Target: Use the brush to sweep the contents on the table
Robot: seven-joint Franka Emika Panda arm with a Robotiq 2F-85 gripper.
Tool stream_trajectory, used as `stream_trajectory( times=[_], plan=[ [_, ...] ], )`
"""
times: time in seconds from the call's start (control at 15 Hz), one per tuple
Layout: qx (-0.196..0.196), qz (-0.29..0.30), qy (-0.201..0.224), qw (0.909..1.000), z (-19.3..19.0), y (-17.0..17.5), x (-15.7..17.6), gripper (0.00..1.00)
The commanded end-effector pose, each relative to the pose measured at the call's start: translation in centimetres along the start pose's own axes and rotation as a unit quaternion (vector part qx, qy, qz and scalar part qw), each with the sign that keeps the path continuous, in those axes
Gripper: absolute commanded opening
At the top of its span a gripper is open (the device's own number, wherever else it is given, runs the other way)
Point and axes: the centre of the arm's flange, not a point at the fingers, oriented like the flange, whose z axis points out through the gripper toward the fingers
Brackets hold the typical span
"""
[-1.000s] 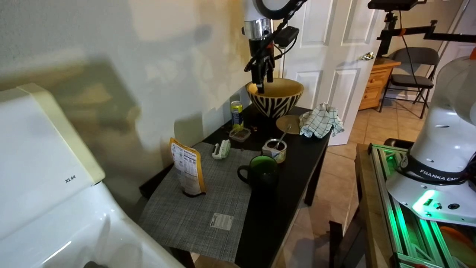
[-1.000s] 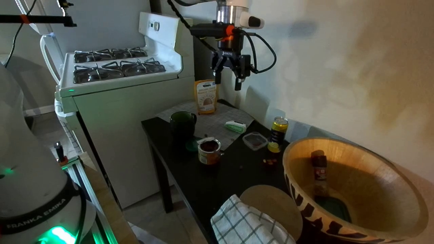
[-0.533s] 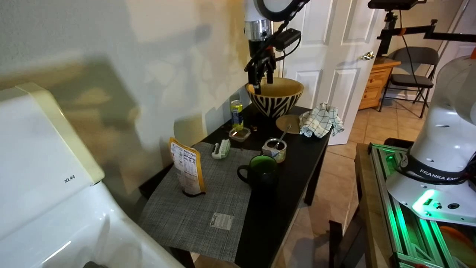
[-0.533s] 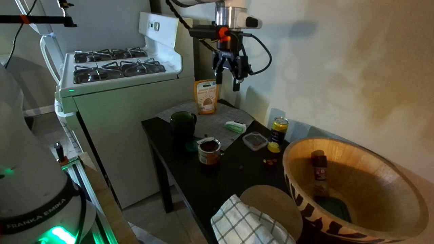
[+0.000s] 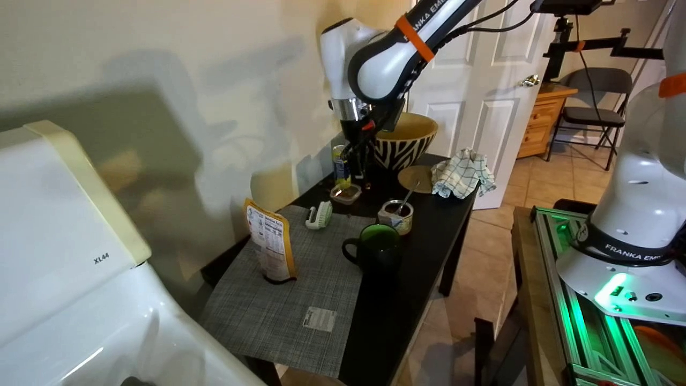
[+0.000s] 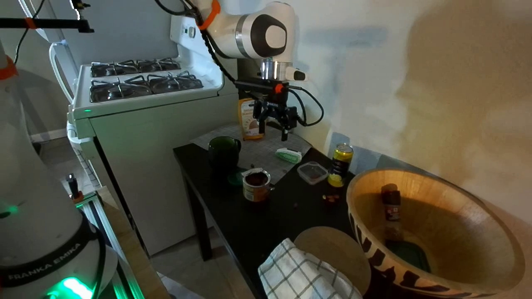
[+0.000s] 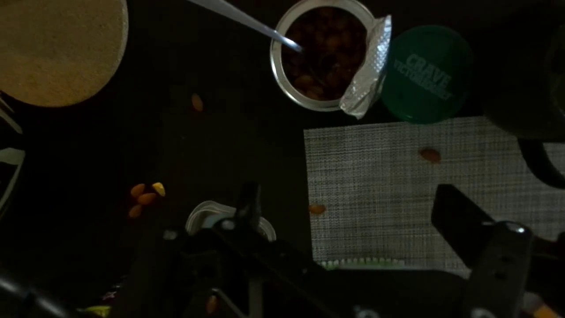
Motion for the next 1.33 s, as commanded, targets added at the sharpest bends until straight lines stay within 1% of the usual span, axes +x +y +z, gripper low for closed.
stream_trajectory(
  times=[0.0, 0.27, 0.33, 0.4, 0.53, 0.6, 0.8, 0.93, 1.0, 1.13, 1.2, 1.27],
  plan=[
    [-0.001, -0.004, -0.004, 1.0000, 0.5, -0.3, 0.2, 1.00],
    [-0.001, -0.001, -0.001, 1.0000, 0.2, 0.0, 0.3, 1.00],
    [0.001, -0.021, 0.021, 0.9996, 0.4, 0.0, 0.7, 1.00],
    [-0.005, -0.051, 0.064, 0.9966, 0.8, 0.4, 1.6, 1.00],
    [-0.020, -0.073, 0.118, 0.9901, 1.0, 1.0, 3.4, 1.00],
    [-0.027, -0.087, 0.146, 0.9850, 1.0, 1.2, 4.0, 1.00],
    [-0.023, -0.143, 0.218, 0.9651, 1.6, 0.8, 6.6, 1.00],
    [-0.012, -0.171, 0.232, 0.9574, 2.6, 0.0, 7.9, 1.00],
    [-0.006, -0.175, 0.233, 0.9565, 3.3, -0.4, 8.3, 1.00],
    [0.013, -0.176, 0.227, 0.9578, 4.8, -1.0, 9.2, 1.00],
    [0.030, -0.168, 0.219, 0.9606, 5.6, -1.1, 9.5, 1.00],
    [0.041, -0.163, 0.218, 0.9613, 6.1, -1.2, 9.7, 1.00]
  ],
)
